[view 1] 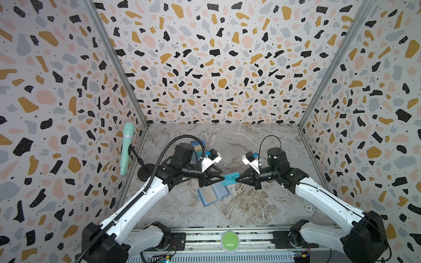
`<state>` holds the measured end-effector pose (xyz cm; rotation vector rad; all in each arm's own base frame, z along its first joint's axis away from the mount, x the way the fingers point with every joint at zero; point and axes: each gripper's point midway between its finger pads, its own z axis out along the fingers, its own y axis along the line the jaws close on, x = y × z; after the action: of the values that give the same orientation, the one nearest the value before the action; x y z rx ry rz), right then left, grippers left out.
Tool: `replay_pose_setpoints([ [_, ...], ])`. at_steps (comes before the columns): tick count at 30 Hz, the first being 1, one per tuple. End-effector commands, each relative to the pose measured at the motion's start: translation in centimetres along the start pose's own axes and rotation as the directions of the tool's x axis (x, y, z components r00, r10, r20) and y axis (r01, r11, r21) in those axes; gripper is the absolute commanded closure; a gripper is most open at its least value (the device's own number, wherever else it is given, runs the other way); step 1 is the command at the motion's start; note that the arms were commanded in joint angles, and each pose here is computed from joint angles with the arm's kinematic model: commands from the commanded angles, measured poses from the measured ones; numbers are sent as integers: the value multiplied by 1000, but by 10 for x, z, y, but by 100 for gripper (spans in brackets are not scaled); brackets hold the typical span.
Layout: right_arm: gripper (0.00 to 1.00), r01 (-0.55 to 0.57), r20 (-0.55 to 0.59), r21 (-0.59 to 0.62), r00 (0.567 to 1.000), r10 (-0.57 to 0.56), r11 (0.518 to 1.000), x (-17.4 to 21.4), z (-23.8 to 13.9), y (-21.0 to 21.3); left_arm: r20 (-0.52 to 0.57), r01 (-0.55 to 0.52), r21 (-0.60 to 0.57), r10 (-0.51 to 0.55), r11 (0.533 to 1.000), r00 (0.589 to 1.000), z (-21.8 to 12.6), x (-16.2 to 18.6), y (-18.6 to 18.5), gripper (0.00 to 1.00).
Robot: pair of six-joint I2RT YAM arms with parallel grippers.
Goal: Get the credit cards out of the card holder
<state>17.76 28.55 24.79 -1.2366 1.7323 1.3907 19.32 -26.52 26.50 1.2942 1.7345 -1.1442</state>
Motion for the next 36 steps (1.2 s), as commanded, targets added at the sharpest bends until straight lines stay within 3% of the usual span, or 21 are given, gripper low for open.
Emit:
replay_pose_setpoints([
  [1,100,41,-39,-38,998,-43,998,-7,4,11,3,-70,62,70,996,998,-5,-5,-14,60],
  [19,100,39,-101,-82,994,-47,996,-11,23,13,-16,-70,108,72,992,997,-5,5,-23,75],
  [27,100,43,-95,-91,994,-52,995,-11,27,14,-36,-29,124,34,992,999,0,12,-20,90],
  [36,100,93,-64,-49,993,-96,994,-20,23,13,-42,0,165,7,986,999,2,17,-23,92],
])
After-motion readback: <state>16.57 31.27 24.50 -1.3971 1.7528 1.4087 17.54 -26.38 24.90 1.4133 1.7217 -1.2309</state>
